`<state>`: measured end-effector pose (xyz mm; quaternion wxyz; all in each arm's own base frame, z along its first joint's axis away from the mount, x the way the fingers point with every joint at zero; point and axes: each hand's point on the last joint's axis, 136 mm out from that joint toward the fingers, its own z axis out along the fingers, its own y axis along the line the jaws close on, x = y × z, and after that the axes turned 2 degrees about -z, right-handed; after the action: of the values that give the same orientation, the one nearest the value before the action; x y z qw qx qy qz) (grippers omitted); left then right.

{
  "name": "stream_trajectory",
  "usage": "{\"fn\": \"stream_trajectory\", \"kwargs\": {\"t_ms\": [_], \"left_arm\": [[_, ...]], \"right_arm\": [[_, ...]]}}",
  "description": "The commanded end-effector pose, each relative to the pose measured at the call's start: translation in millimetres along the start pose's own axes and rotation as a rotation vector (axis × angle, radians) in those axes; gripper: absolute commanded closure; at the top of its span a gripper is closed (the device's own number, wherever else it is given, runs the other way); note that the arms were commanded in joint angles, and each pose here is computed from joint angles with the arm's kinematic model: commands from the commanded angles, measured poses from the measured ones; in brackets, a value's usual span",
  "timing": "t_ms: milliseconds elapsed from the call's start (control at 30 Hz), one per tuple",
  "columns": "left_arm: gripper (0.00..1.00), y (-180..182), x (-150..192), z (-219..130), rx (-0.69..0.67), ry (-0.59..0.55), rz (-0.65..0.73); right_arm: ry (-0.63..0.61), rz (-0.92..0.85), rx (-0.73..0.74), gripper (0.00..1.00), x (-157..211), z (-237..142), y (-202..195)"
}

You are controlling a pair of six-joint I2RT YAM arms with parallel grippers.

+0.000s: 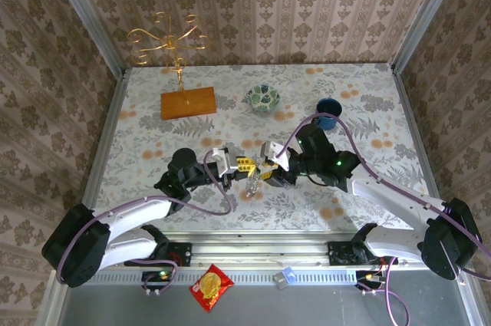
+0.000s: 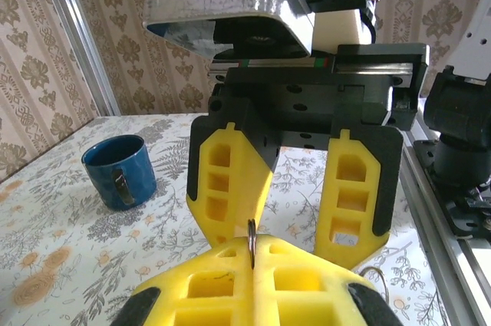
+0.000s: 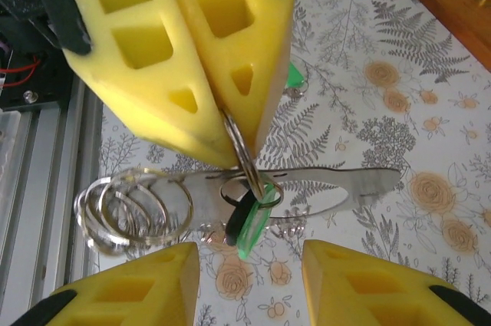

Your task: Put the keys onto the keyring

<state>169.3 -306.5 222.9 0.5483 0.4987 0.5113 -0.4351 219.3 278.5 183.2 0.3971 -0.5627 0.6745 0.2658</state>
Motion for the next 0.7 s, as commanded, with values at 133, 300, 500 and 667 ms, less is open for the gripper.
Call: {"fn": "stream_trajectory", "kwargs": {"t_ms": [133,300,500,667], "left_arm": [[1.00,2.5,-18.2,0.1,-0.011,-0.074,0.010],[1.00,2.8,-19.0,0.6,-0.010,-0.077,0.010],[1.00,2.5,-18.7,0.7,-0.011,-0.075,0.011],[1.00,3.1,-16.4,0.7,-0.015,-0.058,0.014]], "right_arm": [[-0.065,0.014,-0.003,0.60,-8.9,9.0,-1.2],[-0.087,0.017,0.015,0.62,-11.0,11.2,-4.7],[-0.094,0.004,0.038,0.73,-12.6,8.6,-7.2],[-0.070,-0.024,0.070,0.86,-12.5,-0.1,-9.7]]}}
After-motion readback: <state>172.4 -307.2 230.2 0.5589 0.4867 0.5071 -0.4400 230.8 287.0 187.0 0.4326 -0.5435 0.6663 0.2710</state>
